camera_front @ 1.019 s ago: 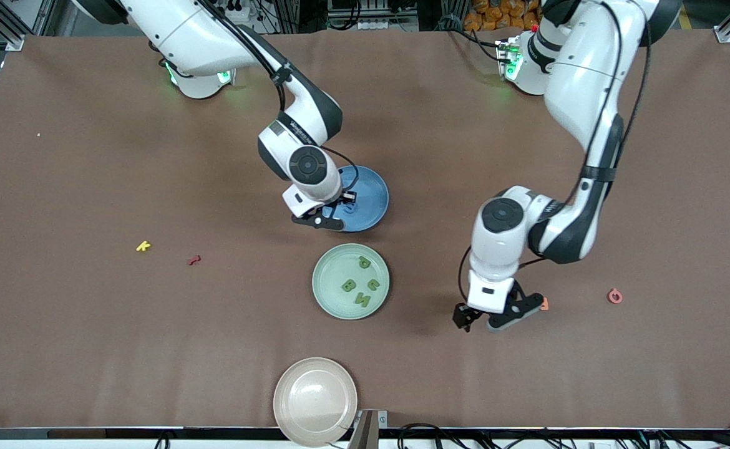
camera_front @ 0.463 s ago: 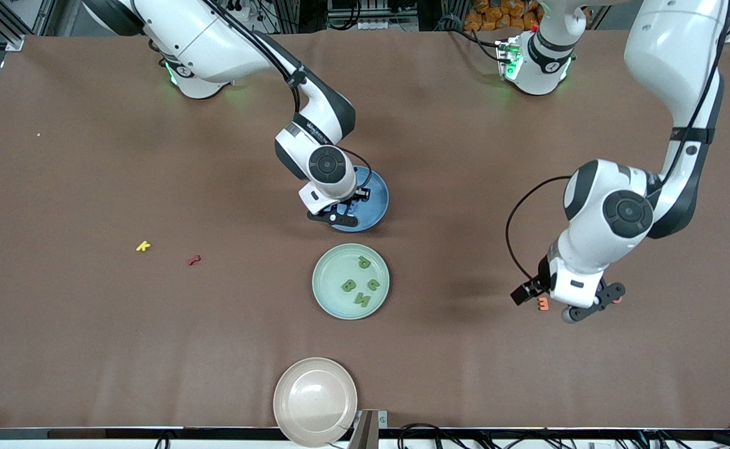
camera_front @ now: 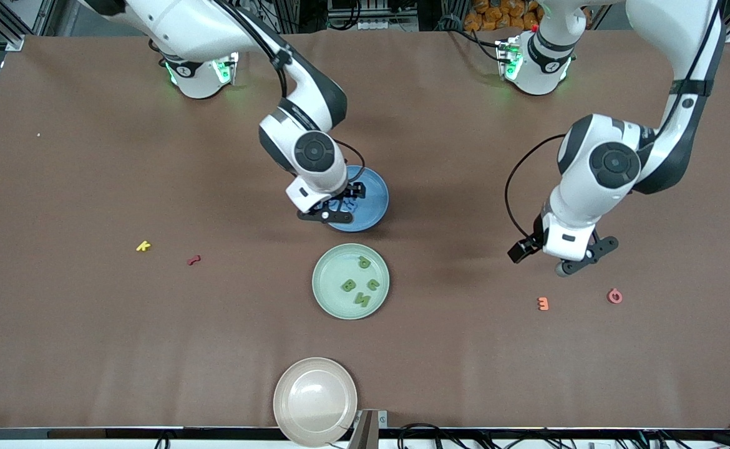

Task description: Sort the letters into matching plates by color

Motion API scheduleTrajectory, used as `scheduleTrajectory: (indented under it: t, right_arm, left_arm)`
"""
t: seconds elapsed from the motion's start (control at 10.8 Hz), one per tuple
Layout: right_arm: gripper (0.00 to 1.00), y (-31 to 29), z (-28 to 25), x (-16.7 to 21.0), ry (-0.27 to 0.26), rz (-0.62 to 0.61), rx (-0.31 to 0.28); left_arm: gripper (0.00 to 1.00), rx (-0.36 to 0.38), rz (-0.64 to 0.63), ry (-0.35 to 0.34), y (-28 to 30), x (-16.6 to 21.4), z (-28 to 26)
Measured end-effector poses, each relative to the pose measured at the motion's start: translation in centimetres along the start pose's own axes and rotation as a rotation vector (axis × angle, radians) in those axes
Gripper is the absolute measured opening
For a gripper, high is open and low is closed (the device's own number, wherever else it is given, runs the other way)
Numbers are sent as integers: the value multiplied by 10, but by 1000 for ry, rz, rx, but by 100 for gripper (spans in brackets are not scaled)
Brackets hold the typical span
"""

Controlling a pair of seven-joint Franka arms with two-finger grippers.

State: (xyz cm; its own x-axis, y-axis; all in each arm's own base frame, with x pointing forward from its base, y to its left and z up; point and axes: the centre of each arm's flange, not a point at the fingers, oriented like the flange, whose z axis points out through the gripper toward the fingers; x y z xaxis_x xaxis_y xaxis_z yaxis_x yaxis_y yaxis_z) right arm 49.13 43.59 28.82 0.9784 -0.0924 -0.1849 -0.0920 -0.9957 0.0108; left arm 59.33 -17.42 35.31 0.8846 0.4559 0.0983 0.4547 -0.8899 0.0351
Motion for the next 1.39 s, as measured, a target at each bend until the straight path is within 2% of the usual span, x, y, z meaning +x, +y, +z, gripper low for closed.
scheduleTrajectory:
  t: [0.37, 0.56, 0.74, 1.02, 1.2, 1.39]
  right_arm:
    - [100, 49, -110, -2, 66, 39, -9]
    - [100, 85, -162, -11, 69, 31, -47]
    - [100, 133, -215, -16, 91, -13, -65]
    - [100, 209, -273, -11, 130, -38, -64]
    - [100, 280, -294, 17, 141, -67, -14]
    - [100, 340, -302, 37, 148, -104, 10]
  left_arm:
    - [100, 53, 228, -3, -21, -2, -32]
    - [100, 82, 357, -36, -43, 5, -55]
    - [100, 78, 467, -78, -61, 5, -80]
    - [100, 63, 484, -118, -61, -19, -126]
    - [100, 41, 503, -123, -51, -45, -157]
    - [100, 20, 555, -110, -46, -52, -191]
